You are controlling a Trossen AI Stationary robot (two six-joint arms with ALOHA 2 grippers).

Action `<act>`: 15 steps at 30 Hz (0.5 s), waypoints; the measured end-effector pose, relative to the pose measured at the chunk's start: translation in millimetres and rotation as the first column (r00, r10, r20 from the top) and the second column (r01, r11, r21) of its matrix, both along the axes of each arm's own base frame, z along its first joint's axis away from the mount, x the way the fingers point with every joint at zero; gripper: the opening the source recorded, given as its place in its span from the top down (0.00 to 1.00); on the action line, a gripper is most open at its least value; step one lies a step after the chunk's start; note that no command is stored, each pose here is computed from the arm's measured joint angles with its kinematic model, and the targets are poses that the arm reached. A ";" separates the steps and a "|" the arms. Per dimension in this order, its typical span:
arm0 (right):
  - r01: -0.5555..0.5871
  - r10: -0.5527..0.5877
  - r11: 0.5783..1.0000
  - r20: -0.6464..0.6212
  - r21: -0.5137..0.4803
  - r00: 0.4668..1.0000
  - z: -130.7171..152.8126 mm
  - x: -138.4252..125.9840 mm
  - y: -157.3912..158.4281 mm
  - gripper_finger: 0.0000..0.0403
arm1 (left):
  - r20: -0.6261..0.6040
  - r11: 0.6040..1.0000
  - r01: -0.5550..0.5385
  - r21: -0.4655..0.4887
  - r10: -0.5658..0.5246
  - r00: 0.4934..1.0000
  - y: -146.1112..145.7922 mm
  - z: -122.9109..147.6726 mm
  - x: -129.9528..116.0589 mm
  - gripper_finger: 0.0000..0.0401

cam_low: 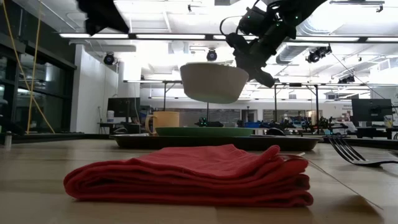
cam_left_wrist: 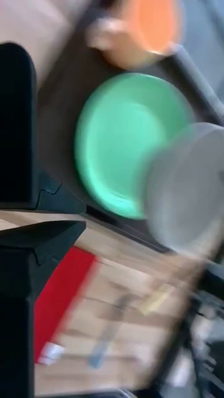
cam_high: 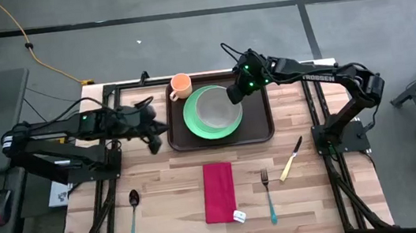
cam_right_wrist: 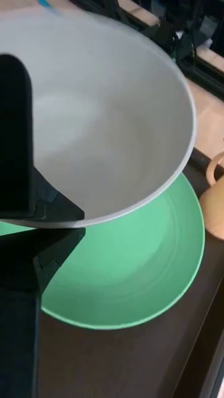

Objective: Set up tray
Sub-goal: Put the gray bowl on top of the green plate to the bottom of the yellow mug

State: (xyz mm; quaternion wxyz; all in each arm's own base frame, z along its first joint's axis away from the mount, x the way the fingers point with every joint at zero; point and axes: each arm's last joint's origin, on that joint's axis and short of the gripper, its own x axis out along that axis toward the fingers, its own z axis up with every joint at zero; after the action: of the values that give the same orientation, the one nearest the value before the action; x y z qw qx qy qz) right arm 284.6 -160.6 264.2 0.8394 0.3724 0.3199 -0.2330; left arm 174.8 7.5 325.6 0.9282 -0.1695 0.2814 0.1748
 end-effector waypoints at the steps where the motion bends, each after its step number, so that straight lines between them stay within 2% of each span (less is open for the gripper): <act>1: 0.003 -0.003 1.000 -0.001 0.000 1.000 -0.5 -0.1 -0.7 1.00 | 0.006 1.000 -0.001 -0.001 0.001 1.000 0.0 -3.4 0.8 0.86; 3: 0.006 -0.006 1.000 0.001 0.001 1.000 -0.4 -0.3 -1.6 1.00 | 0.080 1.000 -0.009 -0.013 0.010 0.997 0.1 -1.6 -0.2 0.86; 5: 0.012 -0.012 1.000 0.002 0.002 1.000 -0.3 -0.4 -2.1 1.00 | 0.018 1.000 -0.016 -0.020 0.016 1.000 0.0 -13.6 -6.3 0.86; 7: 0.018 -0.018 1.000 0.007 0.002 1.000 0.0 -1.0 -3.5 1.00 | 0.092 1.000 -0.015 -0.024 0.018 0.996 0.0 -10.7 -2.6 0.86; 9: 0.027 -0.027 1.000 0.013 0.007 1.000 0.3 -0.7 -3.9 1.00 | 0.077 0.999 -0.021 -0.031 0.024 0.997 0.0 -18.6 -7.0 0.86; 15: 0.033 -0.034 0.999 0.033 0.002 0.999 1.8 0.6 -4.6 1.00 | 0.158 0.999 -0.025 -0.035 0.030 0.987 0.1 -31.4 -4.1 0.86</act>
State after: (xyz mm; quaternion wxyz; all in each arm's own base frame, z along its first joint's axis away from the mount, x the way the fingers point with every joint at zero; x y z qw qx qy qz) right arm 285.3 -165.2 266.0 0.8403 0.3823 0.2997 -0.2405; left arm 170.7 7.6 294.3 0.9422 -0.2019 0.2071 0.1690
